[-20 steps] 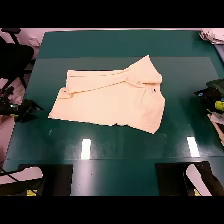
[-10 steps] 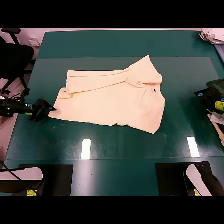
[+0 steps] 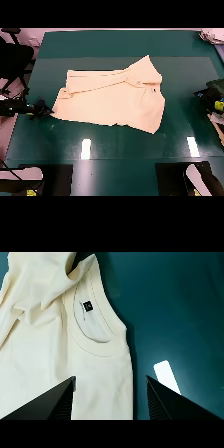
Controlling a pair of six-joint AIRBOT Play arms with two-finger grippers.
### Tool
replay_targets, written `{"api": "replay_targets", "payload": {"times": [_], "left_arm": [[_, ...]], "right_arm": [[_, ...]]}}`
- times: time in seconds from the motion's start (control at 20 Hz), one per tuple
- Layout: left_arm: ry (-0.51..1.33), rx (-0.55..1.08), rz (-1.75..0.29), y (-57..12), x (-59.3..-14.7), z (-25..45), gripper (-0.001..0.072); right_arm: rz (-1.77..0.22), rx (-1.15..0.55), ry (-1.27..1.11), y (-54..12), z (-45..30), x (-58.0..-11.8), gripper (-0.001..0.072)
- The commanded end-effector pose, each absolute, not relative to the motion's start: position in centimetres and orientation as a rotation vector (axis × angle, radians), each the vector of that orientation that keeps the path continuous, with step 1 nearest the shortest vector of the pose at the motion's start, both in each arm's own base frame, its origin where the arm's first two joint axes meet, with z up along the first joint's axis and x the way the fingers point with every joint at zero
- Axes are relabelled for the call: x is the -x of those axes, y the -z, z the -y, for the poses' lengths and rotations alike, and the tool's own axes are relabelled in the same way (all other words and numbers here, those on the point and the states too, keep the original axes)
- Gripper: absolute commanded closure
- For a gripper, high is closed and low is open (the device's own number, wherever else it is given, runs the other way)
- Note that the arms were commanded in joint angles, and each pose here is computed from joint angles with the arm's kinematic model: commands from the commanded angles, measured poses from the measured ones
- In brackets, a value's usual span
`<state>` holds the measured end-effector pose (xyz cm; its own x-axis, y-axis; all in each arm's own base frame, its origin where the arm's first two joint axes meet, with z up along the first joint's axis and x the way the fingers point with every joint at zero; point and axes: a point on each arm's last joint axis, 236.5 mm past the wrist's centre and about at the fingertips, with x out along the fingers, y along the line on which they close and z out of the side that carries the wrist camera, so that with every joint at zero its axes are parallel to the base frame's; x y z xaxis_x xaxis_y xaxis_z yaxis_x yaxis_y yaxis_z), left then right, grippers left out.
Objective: Fold the shirts.
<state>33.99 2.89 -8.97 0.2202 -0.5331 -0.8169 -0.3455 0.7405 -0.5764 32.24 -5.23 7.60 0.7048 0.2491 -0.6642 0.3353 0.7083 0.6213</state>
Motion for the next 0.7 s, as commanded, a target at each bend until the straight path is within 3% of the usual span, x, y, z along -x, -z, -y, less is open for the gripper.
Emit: {"api": "replay_targets", "payload": {"times": [0.0, 0.35, 0.65], "left_arm": [[0.211, 0.781, -1.394, 8.4, -33.6, -2.0, 0.0682], [0.282, 0.800, -1.402, 7.6, -33.2, -0.9, 0.0683], [0.311, 0.829, -1.372, 6.9, -33.8, -0.2, 0.0683]], "right_arm": [[-0.813, -0.806, 0.052, -7.6, 5.2, -32.2, 0.0207], [-0.943, -0.756, 0.060, -5.6, 4.8, -29.9, 0.0207], [-1.066, -0.845, 0.069, -1.0, -0.1, -25.3, 0.0207]]}}
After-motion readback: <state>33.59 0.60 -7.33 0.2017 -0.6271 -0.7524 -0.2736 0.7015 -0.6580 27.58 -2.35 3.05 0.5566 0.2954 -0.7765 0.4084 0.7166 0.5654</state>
